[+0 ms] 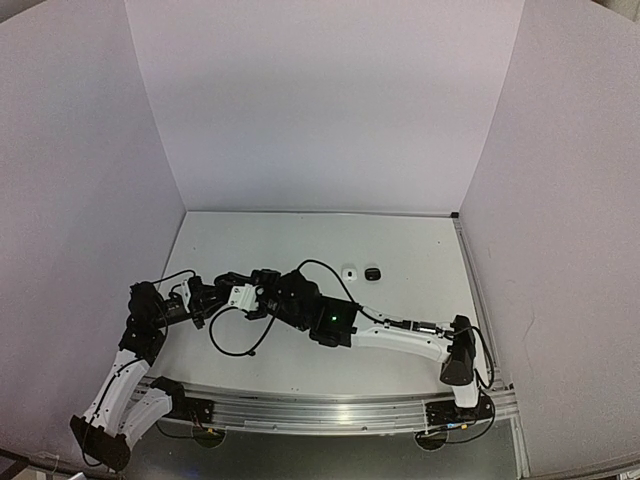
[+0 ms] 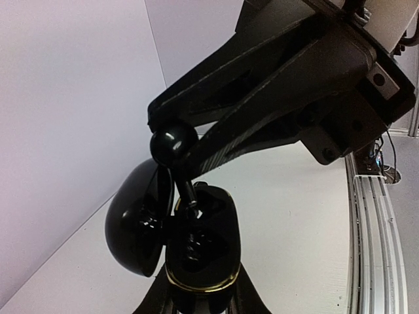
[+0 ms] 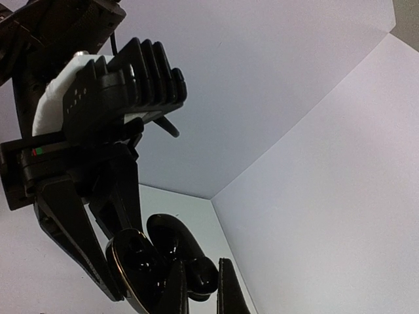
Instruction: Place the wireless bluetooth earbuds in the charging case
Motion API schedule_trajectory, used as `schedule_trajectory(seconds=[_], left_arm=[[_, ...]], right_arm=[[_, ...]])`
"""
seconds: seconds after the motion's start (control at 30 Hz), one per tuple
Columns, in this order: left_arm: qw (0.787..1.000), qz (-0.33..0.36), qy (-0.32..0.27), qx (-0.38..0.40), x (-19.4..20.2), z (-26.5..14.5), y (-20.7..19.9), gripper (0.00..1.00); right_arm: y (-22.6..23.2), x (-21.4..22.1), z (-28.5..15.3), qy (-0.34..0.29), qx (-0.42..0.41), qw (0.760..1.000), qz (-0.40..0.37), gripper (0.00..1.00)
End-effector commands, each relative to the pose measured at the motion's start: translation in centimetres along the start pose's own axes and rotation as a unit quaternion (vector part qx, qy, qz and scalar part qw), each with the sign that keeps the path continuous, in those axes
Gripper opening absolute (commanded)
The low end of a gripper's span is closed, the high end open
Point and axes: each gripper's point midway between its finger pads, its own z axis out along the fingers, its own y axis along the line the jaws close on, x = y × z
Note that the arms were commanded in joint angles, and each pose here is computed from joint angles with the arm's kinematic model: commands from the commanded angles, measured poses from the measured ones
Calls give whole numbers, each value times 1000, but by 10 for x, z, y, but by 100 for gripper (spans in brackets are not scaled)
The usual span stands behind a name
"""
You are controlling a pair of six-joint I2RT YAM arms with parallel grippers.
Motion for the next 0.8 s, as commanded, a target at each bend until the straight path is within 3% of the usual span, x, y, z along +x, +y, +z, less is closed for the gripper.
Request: schedule_trajectory(seconds=[0.0,0.77], left_arm=[[1000,8,-21,6,-18,-1,0,0],[999,-19,-22,32,-22,1,-4,0]], right_arm=[[-22,-10,-6,-8,36,999,-15,0],[-5,5,-21,4,-19,998,-54,0]])
